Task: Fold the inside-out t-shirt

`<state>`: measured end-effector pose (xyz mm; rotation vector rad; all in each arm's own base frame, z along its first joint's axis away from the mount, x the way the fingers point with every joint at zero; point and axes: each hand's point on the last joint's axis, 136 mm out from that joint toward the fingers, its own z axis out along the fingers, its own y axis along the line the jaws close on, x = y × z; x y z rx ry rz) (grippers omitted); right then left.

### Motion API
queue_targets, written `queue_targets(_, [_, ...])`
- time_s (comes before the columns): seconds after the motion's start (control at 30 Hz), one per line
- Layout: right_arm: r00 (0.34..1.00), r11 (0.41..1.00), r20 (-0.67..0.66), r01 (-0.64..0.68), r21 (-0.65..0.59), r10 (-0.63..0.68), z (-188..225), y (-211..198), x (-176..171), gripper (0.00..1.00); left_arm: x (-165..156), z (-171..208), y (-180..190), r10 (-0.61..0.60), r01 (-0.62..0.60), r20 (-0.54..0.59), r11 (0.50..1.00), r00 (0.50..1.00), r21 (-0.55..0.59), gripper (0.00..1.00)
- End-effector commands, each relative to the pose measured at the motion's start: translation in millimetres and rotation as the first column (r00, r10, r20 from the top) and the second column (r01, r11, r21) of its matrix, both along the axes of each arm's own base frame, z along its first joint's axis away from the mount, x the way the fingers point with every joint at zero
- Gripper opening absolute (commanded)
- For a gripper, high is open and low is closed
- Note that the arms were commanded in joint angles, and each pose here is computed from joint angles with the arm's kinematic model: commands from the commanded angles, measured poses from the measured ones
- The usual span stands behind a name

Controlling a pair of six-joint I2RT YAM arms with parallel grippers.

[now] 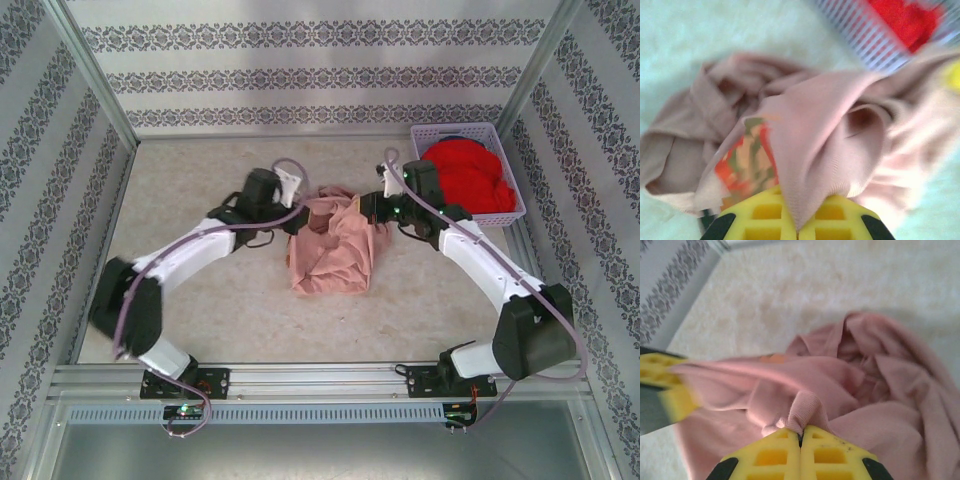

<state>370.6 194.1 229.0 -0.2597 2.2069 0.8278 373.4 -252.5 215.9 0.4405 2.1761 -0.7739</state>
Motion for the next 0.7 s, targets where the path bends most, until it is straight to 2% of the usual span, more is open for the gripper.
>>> queue_targets(0.0, [0.974, 0.997, 0.222, 0.026, 0.076, -0.042, 96.7, -6.6, 3.3, 0.0, -36.9, 88.1, 10.0, -0.067, 0.074, 0.036, 0.964, 0.997, -0.254, 0.0])
queue_targets(0.1, [0.947, 0.995, 0.317, 0.008, 0.1, -0.039, 142.8, -8.8, -2.2, 0.0, -48.8, 137.5, 33.3, -0.054, 0.08, 0.085, 0.94, 0.995, -0.333, 0.0])
queue_targets(0.23, [0.946, 0.994, 0.313, 0.064, 0.086, -0.088, 152.0, -19.0, 5.9, 0.0, -55.4, 166.7, 48.2, -0.064, 0.107, 0.129, 0.925, 0.99, -0.364, 0.0])
queue_targets(0.3, [0.957, 0.978, 0.209, 0.208, -0.006, -0.202, 120.6, -38.6, 24.3, 0.1, -53.1, 160.4, 46.1, -0.083, 0.116, 0.103, 0.922, 0.991, -0.37, 0.0])
queue_targets(0.4, [0.964, 0.94, 0.076, 0.264, -0.215, -0.254, 68.8, -56.7, 31.6, 0.33, -45.8, 140.6, 37.4, -0.117, 0.113, 0.017, 0.9, 0.993, -0.421, 0.0])
queue_targets(0.47, [0.975, 0.937, 0.082, 0.223, -0.269, -0.209, 55.6, -48.4, 21.8, 0.41, -41.4, 127.8, 34.4, -0.115, 0.091, -0.027, 0.887, 0.993, -0.452, 0.0])
queue_targets(0.53, [0.986, 0.95, 0.144, 0.121, -0.288, -0.083, 49.3, -21.0, -0.4, 0.51, -41.0, 115.9, 34.3, -0.108, 0.072, -0.054, 0.886, 0.993, -0.458, 0.0])
queue_targets(0.6, [0.984, 0.961, 0.164, -0.025, -0.275, 0.073, 38.2, 15.5, -30.8, 0.59, -41.0, 103.9, 37.3, -0.089, 0.045, -0.08, 0.898, 0.993, -0.438, 0.0])
queue_targets(0.67, [0.979, 0.966, 0.125, -0.129, -0.223, 0.159, 21.7, 38.9, -52.2, 0.64, -42.4, 93.9, 38.3, -0.084, 0.034, -0.101, 0.904, 0.991, -0.426, 0.0])
